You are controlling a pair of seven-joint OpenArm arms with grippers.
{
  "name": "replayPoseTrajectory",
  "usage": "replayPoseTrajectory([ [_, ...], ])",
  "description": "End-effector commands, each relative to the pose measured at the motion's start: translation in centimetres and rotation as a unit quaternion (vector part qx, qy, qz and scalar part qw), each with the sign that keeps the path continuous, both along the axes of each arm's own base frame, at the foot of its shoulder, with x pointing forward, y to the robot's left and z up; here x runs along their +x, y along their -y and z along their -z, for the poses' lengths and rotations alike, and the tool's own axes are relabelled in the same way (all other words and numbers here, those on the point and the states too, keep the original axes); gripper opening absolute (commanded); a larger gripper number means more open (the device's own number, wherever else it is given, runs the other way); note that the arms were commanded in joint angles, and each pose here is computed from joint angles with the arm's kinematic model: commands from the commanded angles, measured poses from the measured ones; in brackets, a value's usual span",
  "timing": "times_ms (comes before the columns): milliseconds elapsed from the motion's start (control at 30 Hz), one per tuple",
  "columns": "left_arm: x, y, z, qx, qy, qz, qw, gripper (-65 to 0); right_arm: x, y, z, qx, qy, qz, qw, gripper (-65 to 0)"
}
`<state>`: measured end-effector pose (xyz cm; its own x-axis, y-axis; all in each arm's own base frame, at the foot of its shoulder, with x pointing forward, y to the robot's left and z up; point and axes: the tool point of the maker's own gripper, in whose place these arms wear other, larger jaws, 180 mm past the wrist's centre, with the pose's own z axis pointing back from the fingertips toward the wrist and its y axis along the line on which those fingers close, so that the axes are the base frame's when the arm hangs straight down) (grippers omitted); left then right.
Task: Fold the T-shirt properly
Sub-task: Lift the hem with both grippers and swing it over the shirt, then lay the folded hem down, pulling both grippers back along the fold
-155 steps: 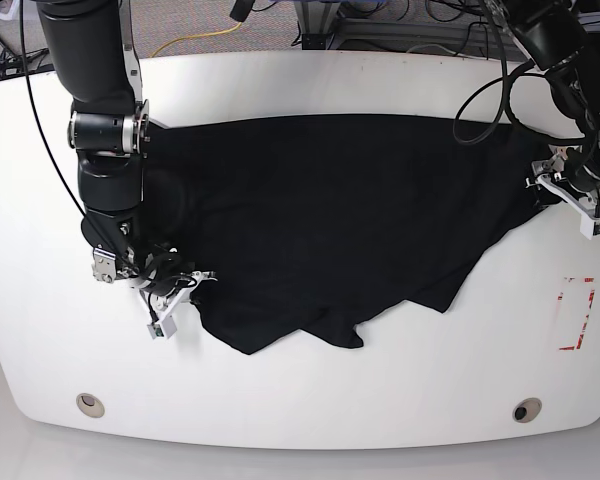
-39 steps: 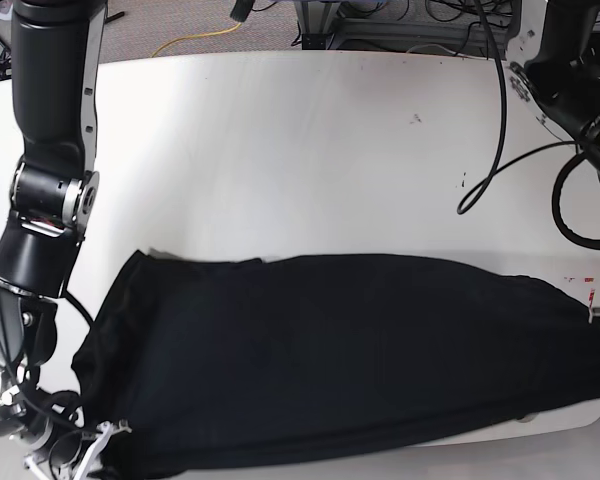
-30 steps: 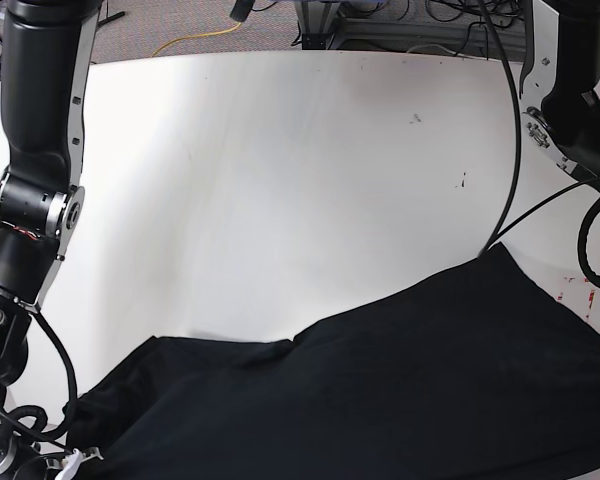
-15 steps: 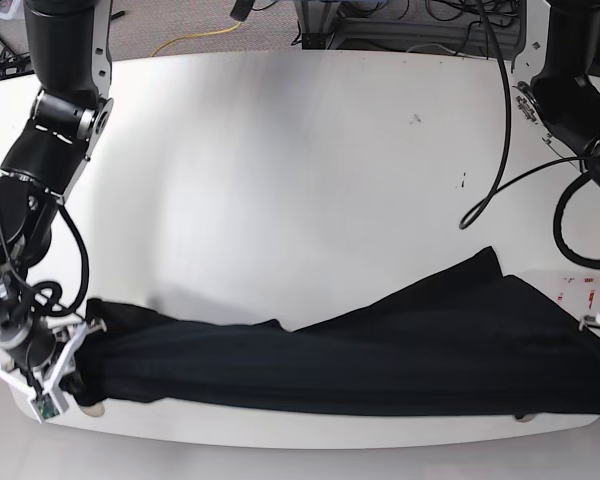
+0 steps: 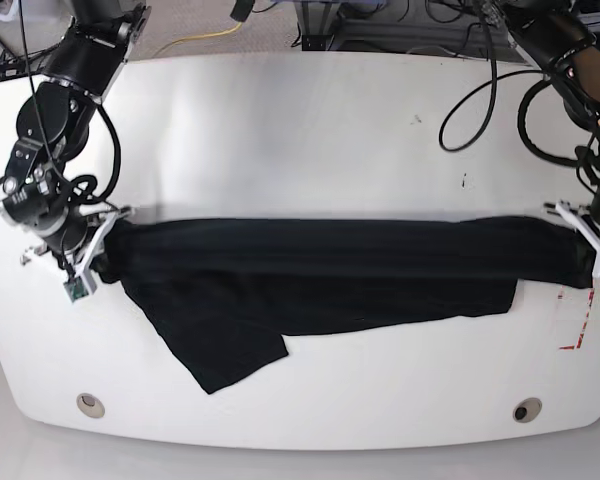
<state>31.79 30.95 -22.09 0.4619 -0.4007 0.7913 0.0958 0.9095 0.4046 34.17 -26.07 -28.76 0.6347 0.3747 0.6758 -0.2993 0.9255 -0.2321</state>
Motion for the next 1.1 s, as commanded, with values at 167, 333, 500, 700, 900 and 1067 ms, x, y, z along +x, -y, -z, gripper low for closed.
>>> replayPoseTrajectory([
  [167, -5.0, -1.4, 4.5, -0.006, -0.067, -0.033, 0.997, -65.0, -3.9, -0.8, 3.0, -0.001, -0.040, -0.005, 0.9992, -65.0],
  [333, -7.8, -2.1, 6.9, -0.007, -0.114, -0.045, 0.992, -65.0, -6.8, -2.1, 5.4, 0.012, -0.074, -0.008, 0.9971, -65.0],
  [500, -9.4, -2.3, 8.1, -0.005, -0.138, -0.049, 0.989, -65.0, -9.1, -3.0, 7.1, 0.025, -0.101, -0.007, 0.9945, -65.0],
  [700, -10.7, -2.9, 8.9, -0.001, -0.159, -0.055, 0.986, -63.8, -12.3, -3.7, 8.5, 0.026, -0.134, -0.009, 0.9906, -53.0],
  [900, -11.1, -3.1, 9.6, -0.008, -0.169, -0.060, 0.984, -35.4, -14.3, -2.2, 9.0, 0.042, -0.141, 0.042, 0.9883, -18.1],
  [1067, -11.2, -3.3, 10.8, -0.023, -0.181, -0.063, 0.981, -27.9, -15.5, 0.0, 9.0, 0.040, -0.152, 0.092, 0.9832, -10.5],
])
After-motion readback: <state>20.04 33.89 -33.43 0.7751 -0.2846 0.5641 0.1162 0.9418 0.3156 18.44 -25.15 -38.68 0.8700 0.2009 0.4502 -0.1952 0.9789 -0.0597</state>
